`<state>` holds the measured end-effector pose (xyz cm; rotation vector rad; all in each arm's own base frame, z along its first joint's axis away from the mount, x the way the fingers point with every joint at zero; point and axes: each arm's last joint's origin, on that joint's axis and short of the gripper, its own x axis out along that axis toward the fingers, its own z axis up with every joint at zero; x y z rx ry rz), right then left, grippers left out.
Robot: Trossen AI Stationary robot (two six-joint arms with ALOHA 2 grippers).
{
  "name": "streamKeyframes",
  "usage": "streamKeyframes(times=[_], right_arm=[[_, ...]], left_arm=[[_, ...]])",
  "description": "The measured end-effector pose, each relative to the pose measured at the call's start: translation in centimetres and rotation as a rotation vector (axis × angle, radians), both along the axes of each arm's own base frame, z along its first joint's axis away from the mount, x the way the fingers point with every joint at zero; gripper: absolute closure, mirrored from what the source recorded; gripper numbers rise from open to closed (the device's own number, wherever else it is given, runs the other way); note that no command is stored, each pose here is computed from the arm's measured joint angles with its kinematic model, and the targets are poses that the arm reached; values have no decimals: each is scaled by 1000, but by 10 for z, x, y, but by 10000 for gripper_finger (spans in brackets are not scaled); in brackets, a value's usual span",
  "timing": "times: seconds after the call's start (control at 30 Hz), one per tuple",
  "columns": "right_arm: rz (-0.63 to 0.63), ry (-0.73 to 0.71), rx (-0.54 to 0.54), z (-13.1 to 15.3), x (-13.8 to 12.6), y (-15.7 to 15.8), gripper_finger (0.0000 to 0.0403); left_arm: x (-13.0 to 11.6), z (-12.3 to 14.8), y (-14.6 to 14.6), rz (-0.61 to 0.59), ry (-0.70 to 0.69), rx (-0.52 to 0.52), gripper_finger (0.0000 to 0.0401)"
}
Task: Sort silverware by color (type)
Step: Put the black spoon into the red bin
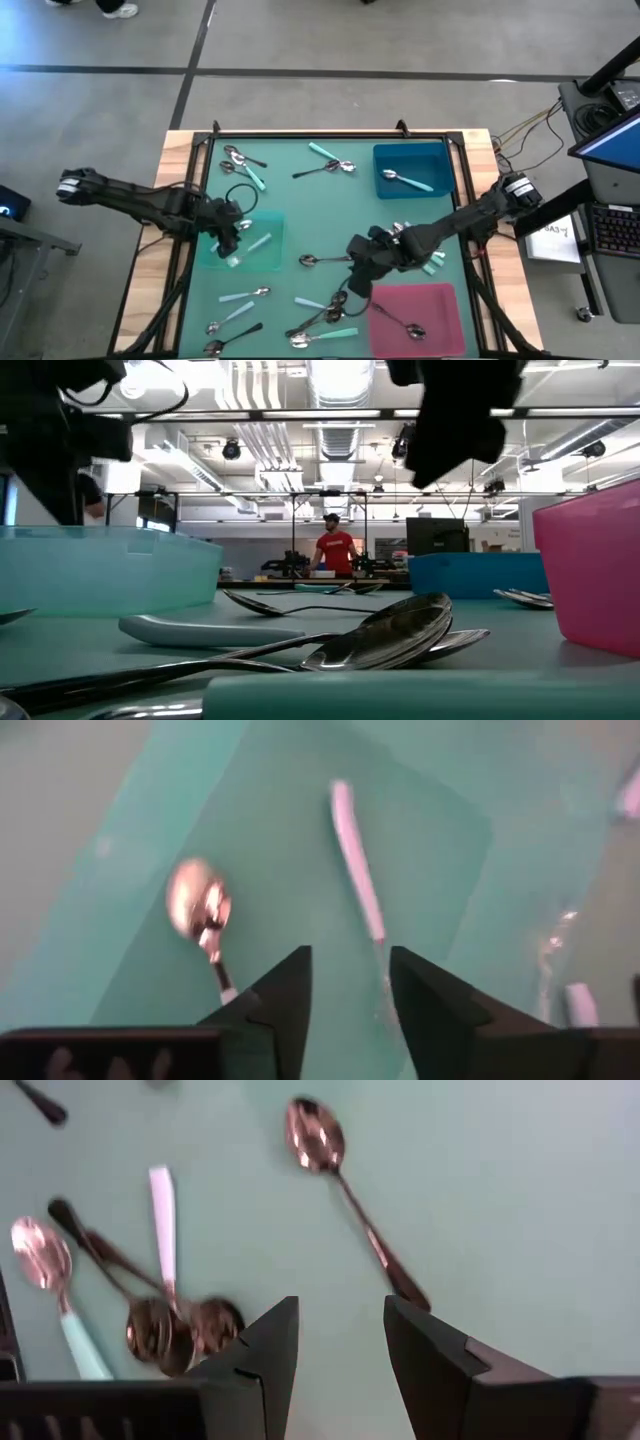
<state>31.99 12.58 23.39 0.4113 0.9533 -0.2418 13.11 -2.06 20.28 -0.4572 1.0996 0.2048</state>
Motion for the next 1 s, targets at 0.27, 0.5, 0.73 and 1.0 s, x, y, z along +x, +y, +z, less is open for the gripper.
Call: streamKeyframes(times=[0.27, 0.5, 0.73, 1.0], right_arm=[[243, 12, -172, -39, 27, 1, 267], [352, 53, -276, -60, 56, -6, 268], [371, 141, -231, -91, 76, -25, 274], [365, 166, -187, -98, 83, -42, 297]], left_arm=[[9, 28, -1, -116, -101, 50, 247], [11, 48, -2, -114, -172, 43, 246], [11, 56, -2, -112, -200, 40, 246], [11, 49, -2, -123, -172, 26, 246]])
